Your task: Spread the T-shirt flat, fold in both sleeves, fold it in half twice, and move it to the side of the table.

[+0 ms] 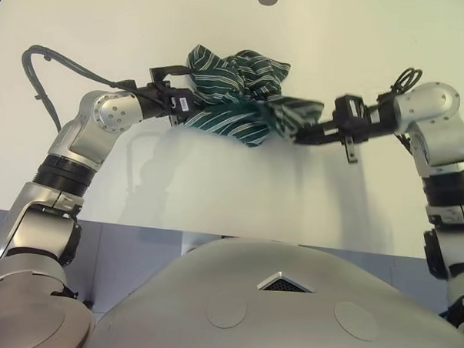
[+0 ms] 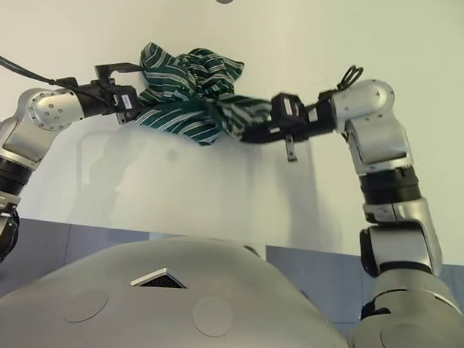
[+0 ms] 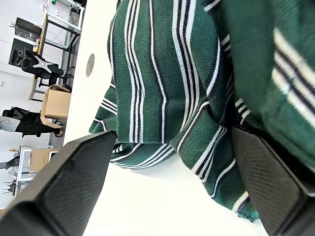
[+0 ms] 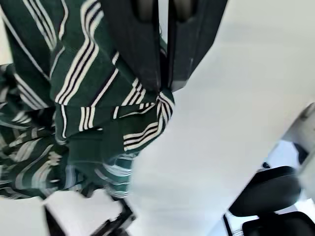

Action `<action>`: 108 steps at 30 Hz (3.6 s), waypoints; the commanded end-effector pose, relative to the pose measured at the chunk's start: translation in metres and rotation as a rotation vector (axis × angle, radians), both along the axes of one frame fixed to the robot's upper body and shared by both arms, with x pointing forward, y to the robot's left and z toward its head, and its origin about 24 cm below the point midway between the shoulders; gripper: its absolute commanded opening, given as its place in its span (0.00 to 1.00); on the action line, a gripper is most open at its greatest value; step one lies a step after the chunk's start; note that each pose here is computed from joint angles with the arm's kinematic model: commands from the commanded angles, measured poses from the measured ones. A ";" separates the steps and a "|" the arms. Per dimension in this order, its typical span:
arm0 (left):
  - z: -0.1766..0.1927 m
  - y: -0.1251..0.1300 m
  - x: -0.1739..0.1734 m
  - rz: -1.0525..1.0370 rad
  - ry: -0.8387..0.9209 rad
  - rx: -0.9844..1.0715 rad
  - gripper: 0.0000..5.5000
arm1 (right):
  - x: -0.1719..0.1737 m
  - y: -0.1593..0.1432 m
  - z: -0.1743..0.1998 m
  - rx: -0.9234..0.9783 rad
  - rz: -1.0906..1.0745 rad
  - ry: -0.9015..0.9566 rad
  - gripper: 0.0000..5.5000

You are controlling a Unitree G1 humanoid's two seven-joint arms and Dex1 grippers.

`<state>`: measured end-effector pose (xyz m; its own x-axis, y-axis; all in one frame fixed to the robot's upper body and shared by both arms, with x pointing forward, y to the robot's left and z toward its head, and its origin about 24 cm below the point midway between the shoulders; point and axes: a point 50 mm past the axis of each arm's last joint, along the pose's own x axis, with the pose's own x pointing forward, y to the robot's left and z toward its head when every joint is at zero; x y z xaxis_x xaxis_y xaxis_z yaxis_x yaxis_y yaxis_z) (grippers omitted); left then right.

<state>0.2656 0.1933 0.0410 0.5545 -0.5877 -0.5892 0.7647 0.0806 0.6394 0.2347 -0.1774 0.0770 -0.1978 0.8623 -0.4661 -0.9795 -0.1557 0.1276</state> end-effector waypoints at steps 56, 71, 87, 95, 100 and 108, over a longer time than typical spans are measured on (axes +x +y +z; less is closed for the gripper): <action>-0.054 0.015 -0.066 -0.035 0.410 0.033 0.98 | 0.035 -0.006 -0.045 -0.384 -0.348 -0.465 0.18; -0.014 0.039 0.029 0.393 -0.097 -0.159 0.98 | 0.098 -0.031 -0.023 -0.395 -0.802 -0.723 0.18; 0.092 0.007 -0.070 -0.194 0.388 -0.619 0.98 | 0.035 0.008 0.044 0.204 -0.502 -0.366 0.45; 0.063 0.019 -0.087 -0.220 0.394 -0.193 0.98 | -0.042 0.033 0.023 0.101 -0.140 -0.160 0.45; 0.048 0.024 -0.086 -0.201 0.359 -0.080 0.98 | -0.047 0.020 0.006 -0.028 -0.115 -0.172 0.45; 0.037 0.025 -0.070 -0.155 0.254 -0.031 0.98 | -0.031 -0.007 -0.011 -0.204 -0.135 -0.266 0.45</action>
